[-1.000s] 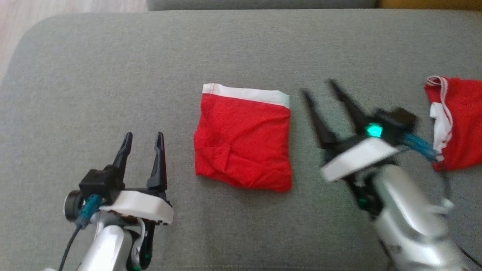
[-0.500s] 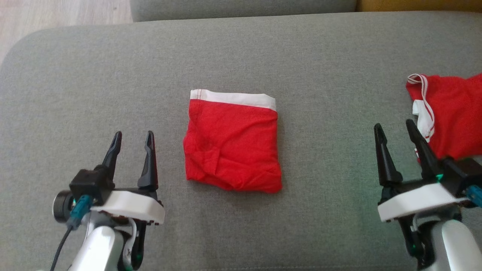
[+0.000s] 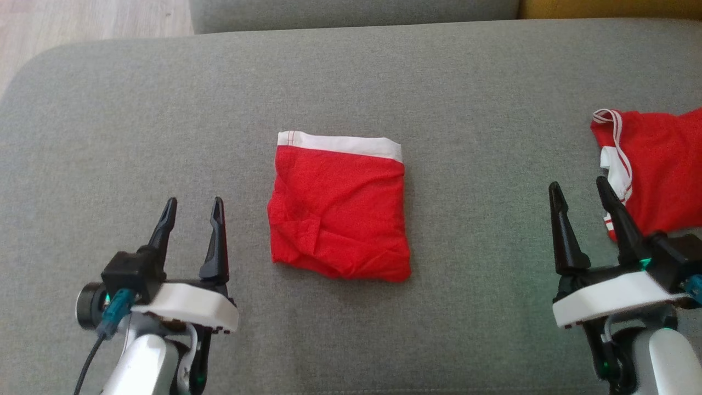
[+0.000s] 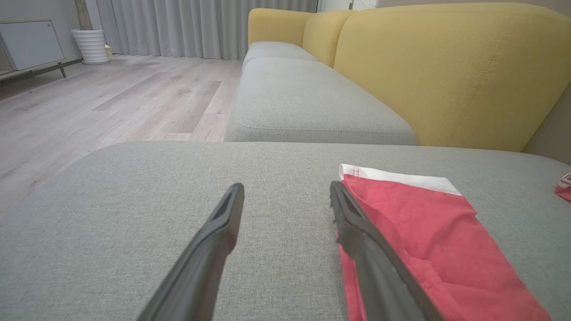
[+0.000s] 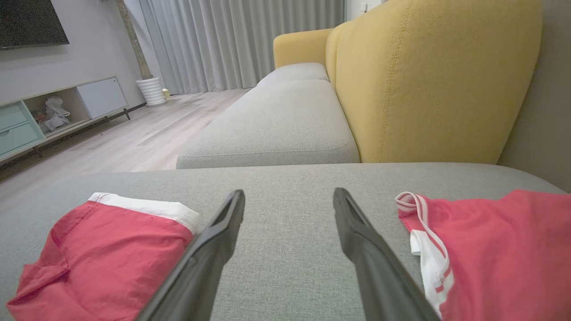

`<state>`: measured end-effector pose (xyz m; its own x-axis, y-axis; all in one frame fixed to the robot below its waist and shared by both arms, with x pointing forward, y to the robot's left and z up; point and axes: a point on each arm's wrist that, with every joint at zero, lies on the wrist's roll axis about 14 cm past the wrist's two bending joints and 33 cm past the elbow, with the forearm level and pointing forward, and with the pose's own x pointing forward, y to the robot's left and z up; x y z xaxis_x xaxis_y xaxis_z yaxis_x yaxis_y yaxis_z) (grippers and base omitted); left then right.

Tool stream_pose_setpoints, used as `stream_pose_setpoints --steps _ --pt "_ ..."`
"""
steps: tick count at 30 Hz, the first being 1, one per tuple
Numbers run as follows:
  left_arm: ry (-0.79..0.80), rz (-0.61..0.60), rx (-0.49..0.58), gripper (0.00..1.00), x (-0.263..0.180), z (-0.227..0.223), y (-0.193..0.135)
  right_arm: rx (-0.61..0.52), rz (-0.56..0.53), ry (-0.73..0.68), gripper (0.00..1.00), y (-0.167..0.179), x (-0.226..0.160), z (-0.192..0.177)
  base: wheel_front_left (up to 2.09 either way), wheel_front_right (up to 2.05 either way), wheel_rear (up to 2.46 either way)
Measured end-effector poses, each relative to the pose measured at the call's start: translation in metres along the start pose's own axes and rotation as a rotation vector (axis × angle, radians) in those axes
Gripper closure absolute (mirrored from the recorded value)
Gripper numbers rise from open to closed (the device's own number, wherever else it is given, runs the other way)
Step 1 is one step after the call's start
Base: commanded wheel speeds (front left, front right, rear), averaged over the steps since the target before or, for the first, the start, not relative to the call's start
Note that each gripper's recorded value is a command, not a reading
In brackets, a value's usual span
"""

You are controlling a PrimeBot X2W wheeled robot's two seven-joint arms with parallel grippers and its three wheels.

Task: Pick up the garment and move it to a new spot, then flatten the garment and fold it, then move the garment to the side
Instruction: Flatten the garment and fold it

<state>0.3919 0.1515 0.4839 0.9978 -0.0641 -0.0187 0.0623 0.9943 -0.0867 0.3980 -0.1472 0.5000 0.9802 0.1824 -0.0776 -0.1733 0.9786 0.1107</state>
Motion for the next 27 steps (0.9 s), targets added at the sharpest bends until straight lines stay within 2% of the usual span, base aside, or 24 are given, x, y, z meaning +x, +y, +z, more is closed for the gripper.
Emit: stream_pose_setpoints --steps 4,5,6,10,19,23,27 --pt "0.002 0.002 0.001 0.00 -0.001 -0.001 0.001 -0.001 0.013 0.002 0.00 0.004 0.002 0.000 0.00 0.00 0.00" --pt "0.004 0.003 0.001 0.00 -0.001 -0.001 0.001 -0.003 0.022 0.002 0.42 0.007 0.003 0.001 0.00 0.00 0.00" --pt "0.006 0.003 0.001 0.00 -0.002 -0.002 0.001 -0.007 0.033 0.005 1.00 0.011 0.004 -0.001 0.00 0.00 0.00" --pt "0.017 0.010 0.002 0.00 -0.002 -0.005 0.004 0.002 0.151 0.050 1.00 0.048 0.011 -0.014 0.00 0.00 0.00" --pt "0.023 0.050 -0.005 0.00 0.007 -0.009 0.014 0.029 0.517 0.208 1.00 0.165 0.043 -0.059 0.00 0.00 0.00" --pt "0.034 0.077 -0.009 0.00 0.005 -0.012 0.021 0.026 0.585 0.327 1.00 0.185 0.046 -0.095 0.00 0.00 0.00" --pt "0.033 0.107 -0.013 0.00 0.003 -0.013 0.028 0.029 0.642 0.389 1.00 0.201 0.045 -0.116 0.00 0.00 0.00"
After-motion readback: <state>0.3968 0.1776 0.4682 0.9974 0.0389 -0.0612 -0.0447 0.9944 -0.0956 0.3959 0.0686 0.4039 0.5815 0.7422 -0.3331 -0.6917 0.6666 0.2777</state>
